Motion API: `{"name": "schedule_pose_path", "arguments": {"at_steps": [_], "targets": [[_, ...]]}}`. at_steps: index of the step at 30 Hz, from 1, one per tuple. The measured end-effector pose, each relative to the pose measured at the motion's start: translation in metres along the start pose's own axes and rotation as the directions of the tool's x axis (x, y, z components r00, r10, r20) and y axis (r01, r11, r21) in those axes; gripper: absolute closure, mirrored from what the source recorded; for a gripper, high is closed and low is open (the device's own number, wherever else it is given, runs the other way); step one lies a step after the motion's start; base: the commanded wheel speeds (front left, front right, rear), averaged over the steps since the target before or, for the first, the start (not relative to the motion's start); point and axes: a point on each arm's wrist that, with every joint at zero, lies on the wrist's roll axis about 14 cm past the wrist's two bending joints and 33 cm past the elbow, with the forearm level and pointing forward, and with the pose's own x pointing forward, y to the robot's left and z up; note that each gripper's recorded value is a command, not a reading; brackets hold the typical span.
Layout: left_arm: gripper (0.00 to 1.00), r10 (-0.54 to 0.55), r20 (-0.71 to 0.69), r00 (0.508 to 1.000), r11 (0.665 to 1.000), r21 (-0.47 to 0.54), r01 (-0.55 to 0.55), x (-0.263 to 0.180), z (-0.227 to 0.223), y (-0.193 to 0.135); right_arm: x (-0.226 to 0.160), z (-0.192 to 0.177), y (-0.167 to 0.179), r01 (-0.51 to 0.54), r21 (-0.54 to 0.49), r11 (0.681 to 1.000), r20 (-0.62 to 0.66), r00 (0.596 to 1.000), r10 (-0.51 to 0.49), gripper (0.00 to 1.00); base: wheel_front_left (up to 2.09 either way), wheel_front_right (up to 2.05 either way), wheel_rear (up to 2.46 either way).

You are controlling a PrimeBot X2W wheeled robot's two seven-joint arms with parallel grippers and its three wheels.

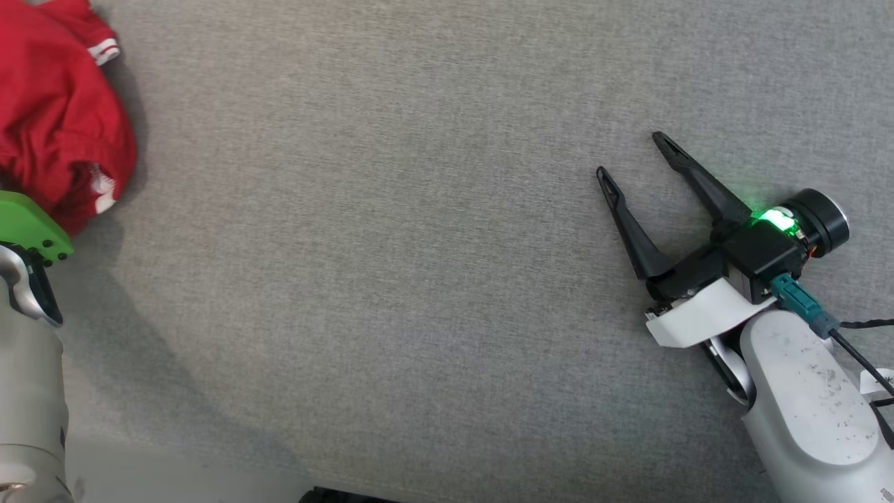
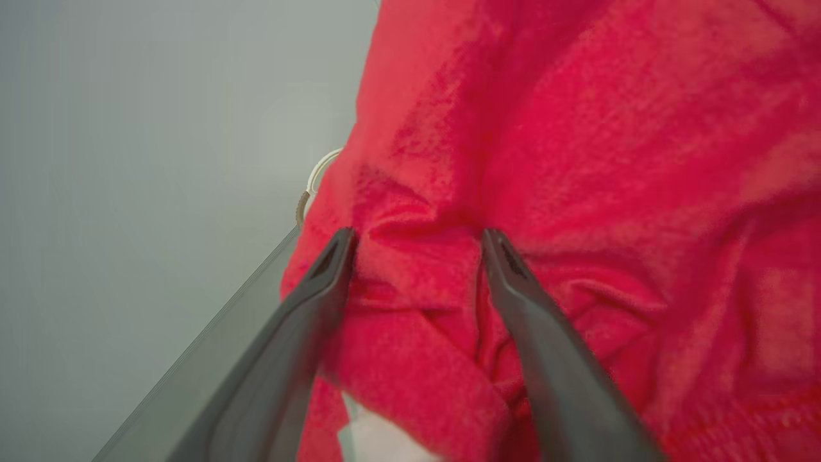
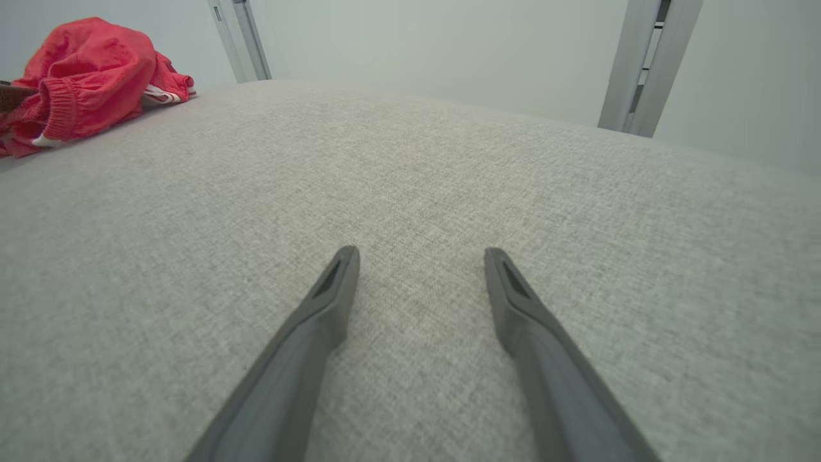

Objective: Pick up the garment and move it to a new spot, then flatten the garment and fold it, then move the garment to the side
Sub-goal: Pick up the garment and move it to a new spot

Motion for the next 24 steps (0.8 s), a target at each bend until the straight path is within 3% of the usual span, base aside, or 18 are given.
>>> {"name": "schedule_pose_path", "arguments": {"at_steps": [2,10,14,20,24], "targets": [[1.00,-0.008,-0.015,1.000,1.000,0.006,0.008,0.004,-0.004,-0.006,-0.001,-0.001,-0.004,0.013,0.004,1.000,0.002,1.000,-0.013,0.00,0.00,0.00,0.00],[1.00,-0.045,-0.011,0.999,0.999,0.004,0.045,0.006,-0.002,-0.017,-0.006,0.003,-0.016,0.057,0.001,0.998,0.002,0.998,-0.057,0.00,0.00,0.00,0.00],[1.00,-0.101,0.144,0.984,0.995,-0.010,0.103,0.007,0.050,-0.027,-0.010,0.008,-0.019,0.079,-0.008,0.997,-0.004,0.997,-0.079,0.00,0.00,0.00,0.00],[1.00,-0.213,0.412,0.886,0.974,0.019,0.225,-0.019,0.143,-0.052,-0.024,0.015,-0.016,0.104,-0.008,0.995,-0.027,0.994,-0.104,0.00,0.00,0.00,0.00],[1.00,-0.288,0.554,0.781,0.947,0.041,0.320,-0.052,0.196,-0.078,-0.034,0.025,-0.009,0.118,0.001,0.993,-0.025,0.993,-0.118,0.00,0.00,0.00,0.00]]}}
